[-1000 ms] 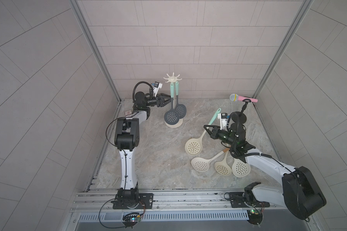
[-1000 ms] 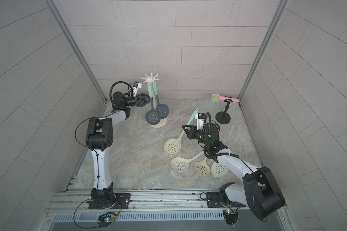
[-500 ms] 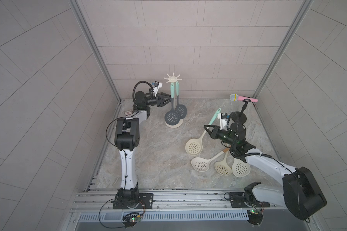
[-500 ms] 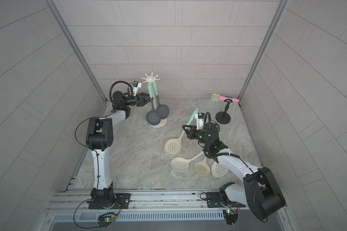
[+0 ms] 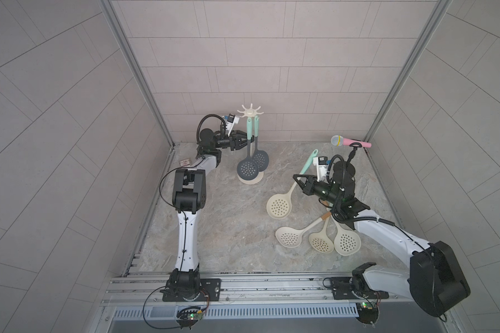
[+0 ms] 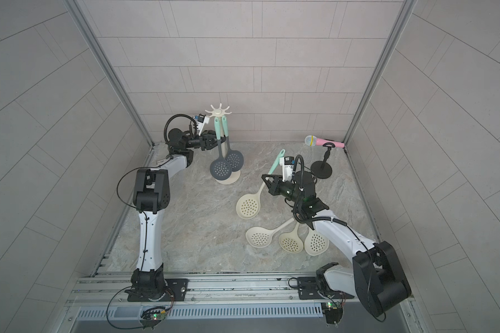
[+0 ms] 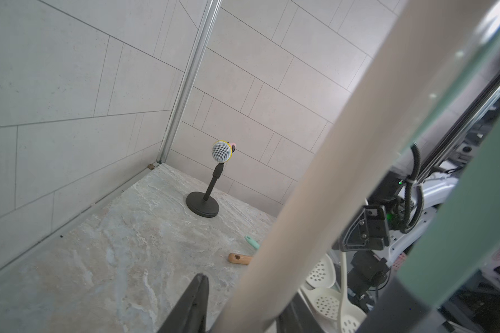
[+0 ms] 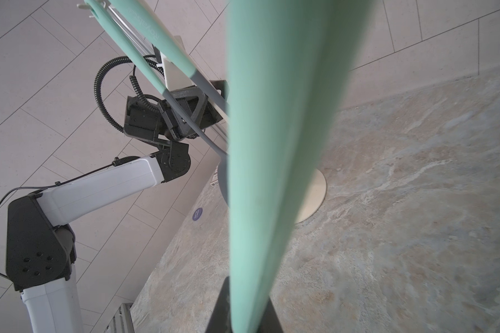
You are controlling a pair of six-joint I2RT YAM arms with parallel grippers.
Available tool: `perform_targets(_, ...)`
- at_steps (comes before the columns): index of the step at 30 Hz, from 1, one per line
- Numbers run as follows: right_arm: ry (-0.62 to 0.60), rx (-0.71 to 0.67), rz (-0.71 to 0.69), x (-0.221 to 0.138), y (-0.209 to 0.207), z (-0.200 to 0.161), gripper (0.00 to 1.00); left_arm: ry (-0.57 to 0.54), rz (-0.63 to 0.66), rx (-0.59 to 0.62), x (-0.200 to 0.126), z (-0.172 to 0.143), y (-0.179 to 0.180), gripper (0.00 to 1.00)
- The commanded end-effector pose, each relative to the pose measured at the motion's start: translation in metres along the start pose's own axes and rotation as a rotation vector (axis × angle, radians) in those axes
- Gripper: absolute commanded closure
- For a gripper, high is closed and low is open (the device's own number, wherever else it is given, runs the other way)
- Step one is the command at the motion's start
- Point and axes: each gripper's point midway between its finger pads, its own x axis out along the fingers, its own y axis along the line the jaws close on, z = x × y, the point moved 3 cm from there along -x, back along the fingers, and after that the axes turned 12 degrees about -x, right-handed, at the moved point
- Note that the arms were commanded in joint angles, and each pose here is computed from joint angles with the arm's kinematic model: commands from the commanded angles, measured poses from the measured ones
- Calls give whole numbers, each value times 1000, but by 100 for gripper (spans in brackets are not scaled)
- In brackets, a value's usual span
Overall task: Hang the skimmer on the kitchen utensil rack
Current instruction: Adjust the rack at the center of the board.
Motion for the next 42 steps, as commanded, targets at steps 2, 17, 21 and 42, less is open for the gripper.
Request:
perform_targets(2,-5,-32,5,0,2,7,100,0,-14,28,4,8,0,75)
perform_targets(17,-6,-25,8,4,-2,0,100,-81,41,109,-1,6,-20,100)
perform_targets(21,-10,-27,11,1,0,2,100,-123,84,159,-5,3,-34,100)
perform_targets(42,-36,-43,-23,-36,18,15,100,170,641,420,12,-73,-42,100)
